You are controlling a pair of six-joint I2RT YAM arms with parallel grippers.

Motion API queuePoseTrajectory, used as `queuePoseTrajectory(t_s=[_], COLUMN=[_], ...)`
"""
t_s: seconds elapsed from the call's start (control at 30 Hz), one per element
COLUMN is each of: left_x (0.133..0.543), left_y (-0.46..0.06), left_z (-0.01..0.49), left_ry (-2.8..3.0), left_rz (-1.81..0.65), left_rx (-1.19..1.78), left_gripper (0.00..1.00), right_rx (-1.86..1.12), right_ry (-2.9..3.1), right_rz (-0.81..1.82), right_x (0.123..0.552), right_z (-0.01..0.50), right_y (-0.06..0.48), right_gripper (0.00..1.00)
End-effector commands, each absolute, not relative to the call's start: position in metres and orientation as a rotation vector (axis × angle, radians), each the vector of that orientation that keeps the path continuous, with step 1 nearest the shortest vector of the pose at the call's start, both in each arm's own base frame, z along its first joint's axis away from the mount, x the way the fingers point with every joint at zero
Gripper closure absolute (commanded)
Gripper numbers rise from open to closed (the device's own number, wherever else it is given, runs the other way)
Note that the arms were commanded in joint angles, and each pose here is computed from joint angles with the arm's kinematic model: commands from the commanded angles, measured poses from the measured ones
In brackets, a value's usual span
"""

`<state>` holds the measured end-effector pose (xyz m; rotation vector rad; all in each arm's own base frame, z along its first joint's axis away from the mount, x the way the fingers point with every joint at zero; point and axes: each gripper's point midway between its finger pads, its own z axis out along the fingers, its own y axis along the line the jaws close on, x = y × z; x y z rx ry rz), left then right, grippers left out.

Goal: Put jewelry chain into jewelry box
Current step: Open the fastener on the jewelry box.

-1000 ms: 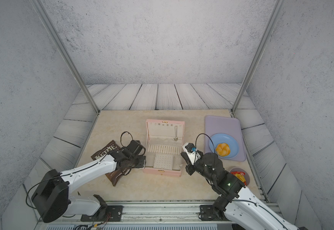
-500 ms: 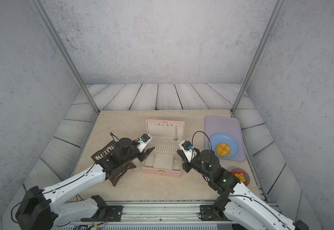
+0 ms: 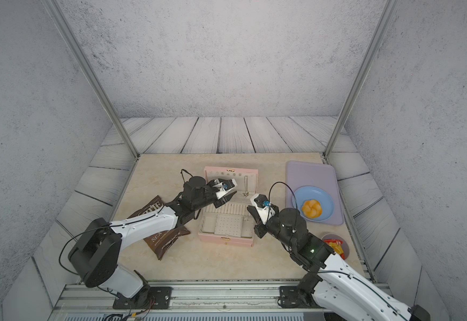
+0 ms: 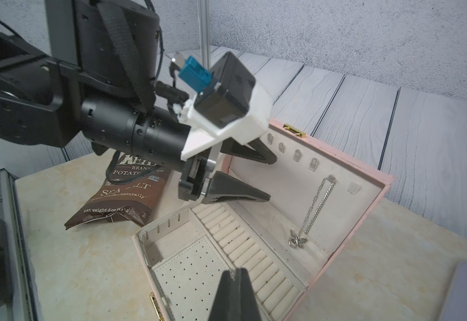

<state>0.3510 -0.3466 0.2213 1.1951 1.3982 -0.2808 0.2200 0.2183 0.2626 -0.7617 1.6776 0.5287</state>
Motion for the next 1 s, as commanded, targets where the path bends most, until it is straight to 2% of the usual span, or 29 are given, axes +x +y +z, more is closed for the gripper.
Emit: queuePoseTrajectory(t_s=[0.0, 0.53, 0.97], left_x=[0.366, 0.401, 0.399], left_y=[-0.354, -0.350, -0.367], left_z=[0.239, 0.239, 0.233], left_ry=[1.356, 1.429, 1.379], left_rz=[-0.254, -0.181, -0.232], left_rx=[1.129, 0.990, 1.072], left_gripper=[0.48, 0.45, 0.43], right_rx=[-0.734, -0.735, -0.748], right_ry=[1.643, 1.642, 1.640], right_rz=[0.511, 0.513, 0.525], right_x=[0.221, 0.220, 0.217], right_z=[0.272, 0.270, 0.266], right_y=[0.214, 0.213, 0.214], right_gripper=[1.00, 1.00, 1.00])
